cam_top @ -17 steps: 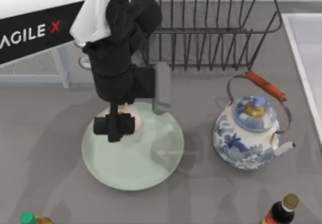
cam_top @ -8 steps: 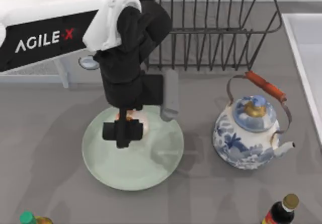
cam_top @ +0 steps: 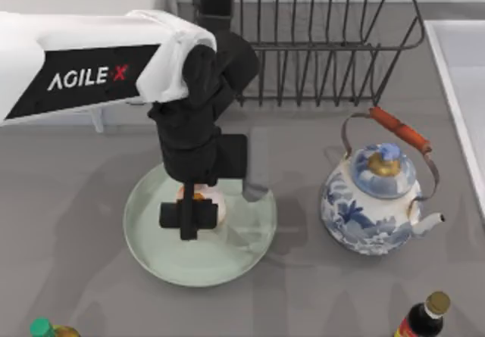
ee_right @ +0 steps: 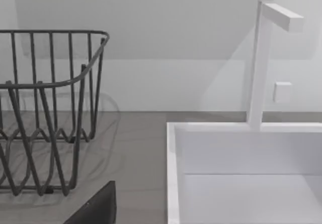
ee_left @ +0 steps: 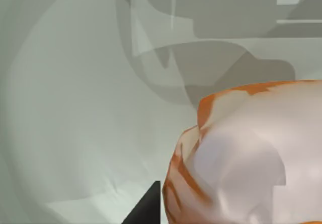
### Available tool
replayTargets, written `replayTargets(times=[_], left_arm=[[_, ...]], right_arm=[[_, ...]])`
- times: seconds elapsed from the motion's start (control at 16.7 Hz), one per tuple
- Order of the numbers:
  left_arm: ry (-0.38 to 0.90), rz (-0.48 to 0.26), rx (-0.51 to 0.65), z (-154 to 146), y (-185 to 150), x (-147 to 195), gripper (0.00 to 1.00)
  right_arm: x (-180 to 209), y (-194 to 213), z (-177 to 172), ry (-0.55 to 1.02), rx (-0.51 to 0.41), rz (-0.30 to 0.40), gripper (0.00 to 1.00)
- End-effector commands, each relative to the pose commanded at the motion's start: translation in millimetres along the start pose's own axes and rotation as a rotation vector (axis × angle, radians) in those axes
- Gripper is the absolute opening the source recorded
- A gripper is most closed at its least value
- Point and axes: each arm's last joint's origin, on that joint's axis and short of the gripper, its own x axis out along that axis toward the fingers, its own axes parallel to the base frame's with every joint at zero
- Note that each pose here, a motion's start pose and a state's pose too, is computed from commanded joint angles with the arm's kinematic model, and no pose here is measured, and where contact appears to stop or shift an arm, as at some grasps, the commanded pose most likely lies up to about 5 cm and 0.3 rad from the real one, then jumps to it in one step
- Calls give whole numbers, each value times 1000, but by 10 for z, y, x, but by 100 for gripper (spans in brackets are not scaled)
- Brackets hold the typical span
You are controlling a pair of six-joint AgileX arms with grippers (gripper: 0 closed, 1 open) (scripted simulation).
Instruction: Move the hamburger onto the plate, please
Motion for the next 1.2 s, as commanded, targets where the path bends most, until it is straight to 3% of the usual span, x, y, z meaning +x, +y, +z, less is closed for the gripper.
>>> replayTargets(times=[0.06, 0.84, 1.2], left_arm=[[0, 0, 0, 0, 0, 0, 0], [0, 0, 0, 0, 0, 0, 98], [0, 0, 0, 0, 0, 0, 100]], right_arm=[[0, 0, 0, 0, 0, 0, 100], [0, 0, 0, 0, 0, 0, 100], [0, 0, 0, 0, 0, 0, 100]])
